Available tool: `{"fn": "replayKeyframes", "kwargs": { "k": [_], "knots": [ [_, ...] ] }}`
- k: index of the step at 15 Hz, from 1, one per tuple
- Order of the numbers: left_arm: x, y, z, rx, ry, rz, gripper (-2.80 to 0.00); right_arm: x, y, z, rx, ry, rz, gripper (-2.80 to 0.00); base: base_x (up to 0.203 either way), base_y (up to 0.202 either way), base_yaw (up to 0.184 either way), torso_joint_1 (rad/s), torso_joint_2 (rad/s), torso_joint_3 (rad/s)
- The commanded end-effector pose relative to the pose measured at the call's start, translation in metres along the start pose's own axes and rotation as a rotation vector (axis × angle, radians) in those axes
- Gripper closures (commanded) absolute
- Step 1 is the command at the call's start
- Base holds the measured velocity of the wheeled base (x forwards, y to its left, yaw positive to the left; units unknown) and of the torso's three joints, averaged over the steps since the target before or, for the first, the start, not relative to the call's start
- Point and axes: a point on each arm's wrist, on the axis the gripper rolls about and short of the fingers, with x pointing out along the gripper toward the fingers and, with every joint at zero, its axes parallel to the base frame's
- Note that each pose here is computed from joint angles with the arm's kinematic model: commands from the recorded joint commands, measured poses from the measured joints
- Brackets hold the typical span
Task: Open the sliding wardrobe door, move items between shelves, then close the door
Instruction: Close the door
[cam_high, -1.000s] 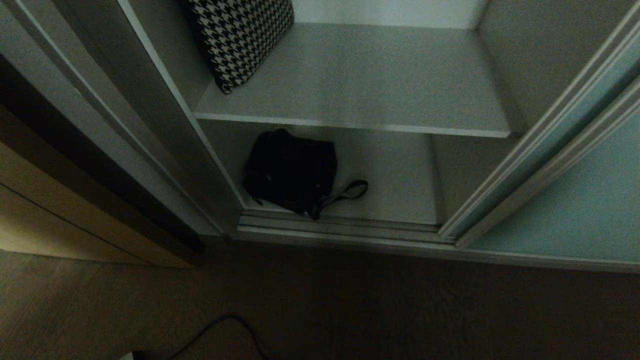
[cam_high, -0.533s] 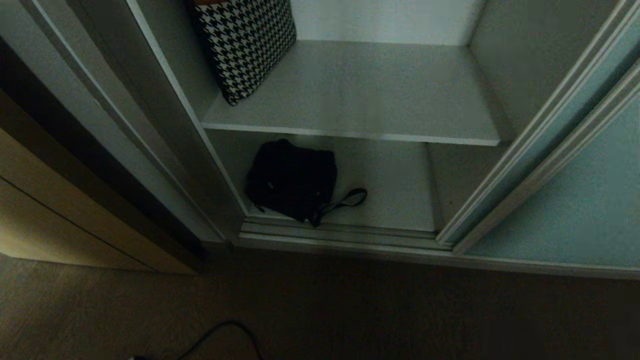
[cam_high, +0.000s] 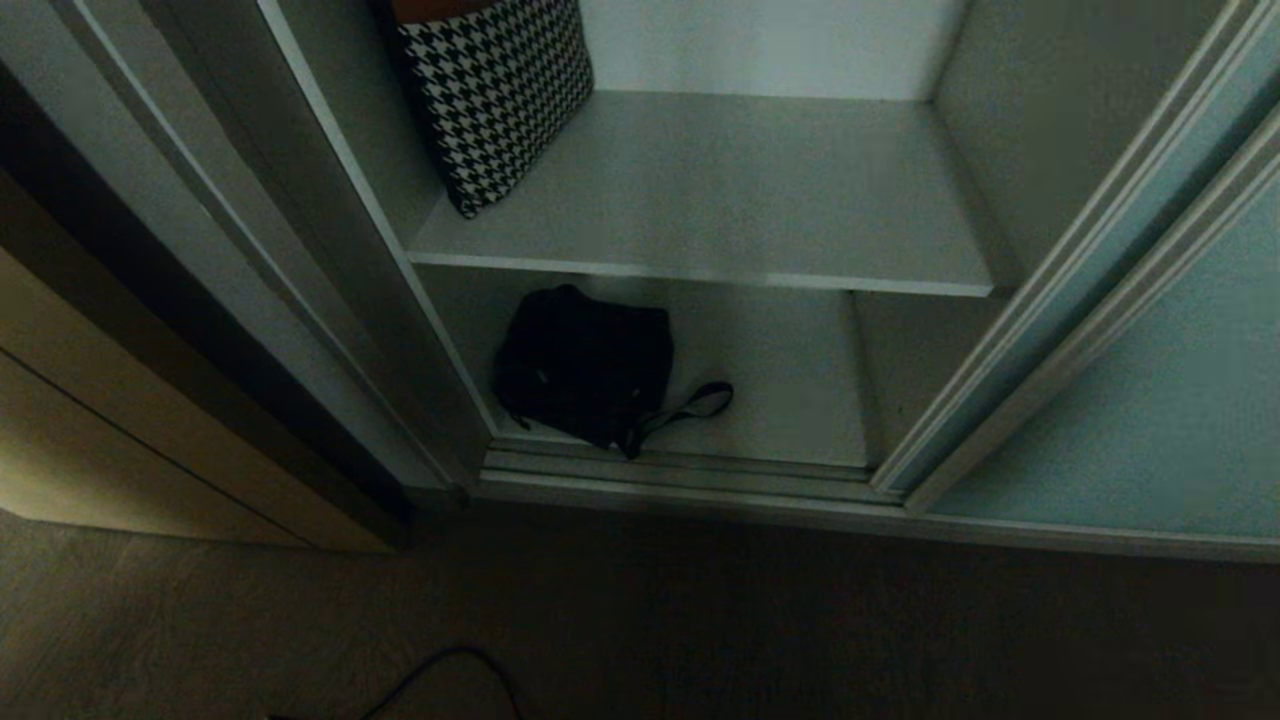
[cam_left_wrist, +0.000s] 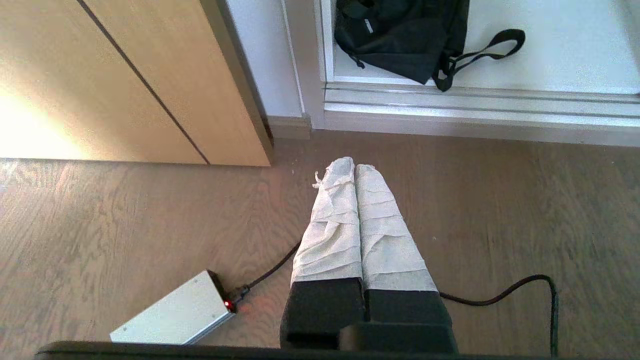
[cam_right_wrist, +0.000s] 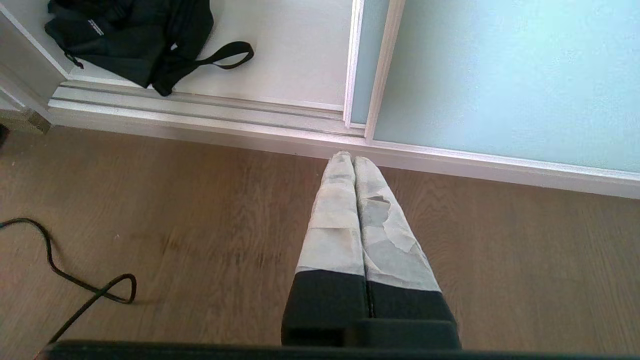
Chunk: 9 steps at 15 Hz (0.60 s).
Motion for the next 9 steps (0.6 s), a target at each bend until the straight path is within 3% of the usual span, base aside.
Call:
{"fn": "replayKeyframes", "kwargs": {
  "k": [1, 9],
  "knots": [
    [0.0002, 0.0000, -0.0001, 0.000, 0.002, 0.000, 0.00, -0.0001, 0.0000, 0.0000, 0.000, -0.002, 0.001, 0.00, 0.000, 0.000, 0.000, 0.000, 0.00, 0.000],
    [0.0002, 0.0000, -0.0001, 0.000, 0.002, 0.000, 0.00, -0.0001, 0.0000, 0.0000, 0.000, -0.002, 0.001, 0.00, 0.000, 0.000, 0.000, 0.000, 0.00, 0.000]
  ]
}}
